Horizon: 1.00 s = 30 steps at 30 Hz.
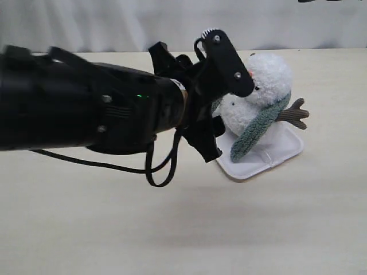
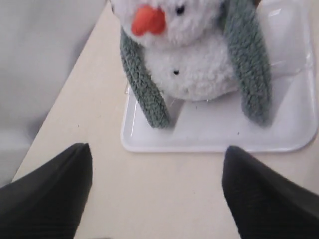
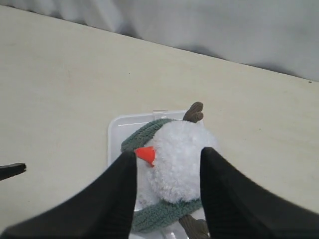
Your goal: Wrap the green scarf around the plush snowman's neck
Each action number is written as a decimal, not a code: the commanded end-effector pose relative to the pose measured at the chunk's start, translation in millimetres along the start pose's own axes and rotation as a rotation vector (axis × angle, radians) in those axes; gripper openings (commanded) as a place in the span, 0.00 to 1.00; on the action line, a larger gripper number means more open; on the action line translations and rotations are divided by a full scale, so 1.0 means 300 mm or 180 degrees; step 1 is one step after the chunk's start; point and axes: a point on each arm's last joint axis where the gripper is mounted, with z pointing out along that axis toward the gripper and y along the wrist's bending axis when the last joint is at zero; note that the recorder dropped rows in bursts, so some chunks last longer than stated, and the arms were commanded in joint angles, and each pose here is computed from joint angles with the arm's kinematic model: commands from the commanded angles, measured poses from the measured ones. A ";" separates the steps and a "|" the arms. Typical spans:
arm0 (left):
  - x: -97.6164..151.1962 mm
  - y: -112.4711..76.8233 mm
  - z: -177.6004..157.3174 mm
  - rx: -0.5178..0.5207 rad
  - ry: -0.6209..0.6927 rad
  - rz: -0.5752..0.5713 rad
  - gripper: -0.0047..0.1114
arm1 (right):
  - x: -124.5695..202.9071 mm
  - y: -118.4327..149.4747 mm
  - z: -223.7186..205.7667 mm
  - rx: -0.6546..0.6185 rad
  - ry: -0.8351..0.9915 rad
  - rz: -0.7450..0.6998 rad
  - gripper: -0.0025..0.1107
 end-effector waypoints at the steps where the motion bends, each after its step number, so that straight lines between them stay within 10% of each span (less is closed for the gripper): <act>1: -0.007 0.053 -0.130 -0.0007 -0.0324 -0.0199 0.64 | 0.021 0.006 -0.070 -0.0018 -0.0197 -0.0009 0.37; 7: 0.005 0.105 -0.254 -0.0050 -0.0536 -0.0433 0.62 | 0.066 0.013 -0.157 -0.0005 -0.0460 -0.0004 0.37; 19: -0.001 0.225 -0.517 -0.0108 -0.1168 -0.1152 0.04 | 0.182 0.035 -0.368 -0.0007 -0.1378 -0.0063 0.24; 30: 0.070 0.333 -0.806 -0.0208 -0.1870 -0.1624 0.04 | 0.308 0.044 -0.531 0.0095 -0.2225 -0.0074 0.06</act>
